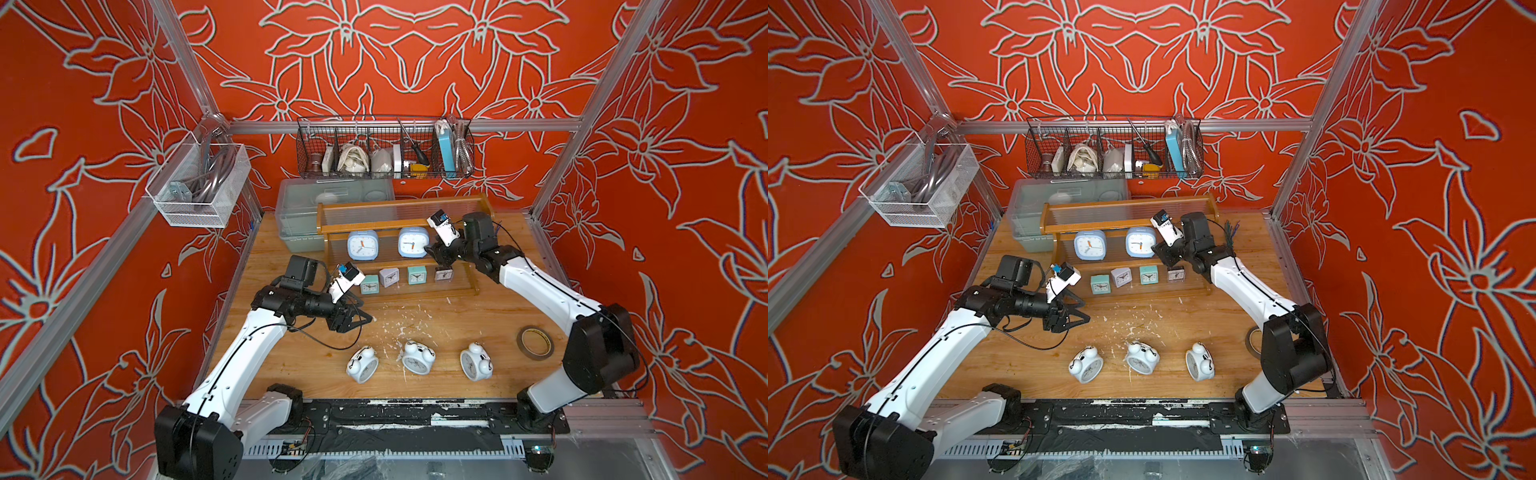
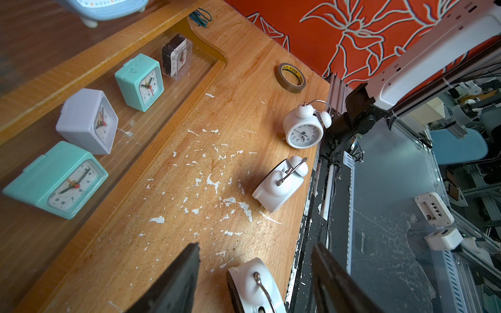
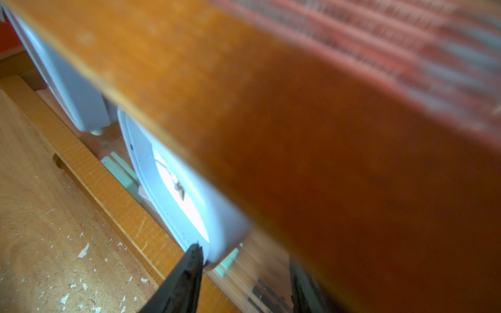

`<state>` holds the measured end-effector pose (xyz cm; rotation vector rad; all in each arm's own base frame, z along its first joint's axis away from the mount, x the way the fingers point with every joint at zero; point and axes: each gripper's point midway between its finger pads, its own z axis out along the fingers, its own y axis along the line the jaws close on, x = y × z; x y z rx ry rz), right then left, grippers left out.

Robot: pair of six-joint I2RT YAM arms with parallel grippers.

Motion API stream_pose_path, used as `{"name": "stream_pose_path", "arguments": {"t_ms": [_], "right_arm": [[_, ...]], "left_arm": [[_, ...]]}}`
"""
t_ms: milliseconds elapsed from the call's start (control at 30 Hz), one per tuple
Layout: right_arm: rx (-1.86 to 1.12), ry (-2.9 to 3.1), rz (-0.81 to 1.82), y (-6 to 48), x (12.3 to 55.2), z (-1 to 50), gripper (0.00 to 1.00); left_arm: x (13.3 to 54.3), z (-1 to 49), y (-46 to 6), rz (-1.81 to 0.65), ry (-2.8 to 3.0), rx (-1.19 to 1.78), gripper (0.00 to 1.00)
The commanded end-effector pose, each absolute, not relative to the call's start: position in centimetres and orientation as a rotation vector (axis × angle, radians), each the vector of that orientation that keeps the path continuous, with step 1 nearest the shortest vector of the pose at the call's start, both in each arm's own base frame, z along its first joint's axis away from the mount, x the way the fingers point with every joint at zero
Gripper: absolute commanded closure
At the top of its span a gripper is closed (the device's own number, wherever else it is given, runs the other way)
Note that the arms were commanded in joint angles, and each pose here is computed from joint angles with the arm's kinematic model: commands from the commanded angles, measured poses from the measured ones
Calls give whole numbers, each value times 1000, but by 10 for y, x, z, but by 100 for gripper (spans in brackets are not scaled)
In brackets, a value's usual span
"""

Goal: Place the alarm clocks on the shelf by style
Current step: Place the alarm on the shelf.

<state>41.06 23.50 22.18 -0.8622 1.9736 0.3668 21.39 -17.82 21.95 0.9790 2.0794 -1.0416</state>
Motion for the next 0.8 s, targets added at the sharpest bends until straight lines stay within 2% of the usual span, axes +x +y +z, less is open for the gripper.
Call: {"name": "stream_pose_path", "arguments": {"t_ms": [0,133,267,300,467,767], "right_arm": [[-859,1999,332,229,414,216,46],[-852,2003,373,231,409,219,40],[-814,1996,424,231,397,234,31],[-805,1984,432,229,393,241,1],[-738,1990,472,219,369,253,0],[-688,2098,643,221,318,236,0]], "left_arm": [[210,222,-178,-1057,2063,980,34],[210,222,-177,-1054,2065,985,33],[204,225,-177,-1063,2064,1009,33],[204,226,-177,-1059,2068,1009,33],[206,226,-169,-986,2138,989,32],[195,223,-147,-799,2350,964,27]]}}
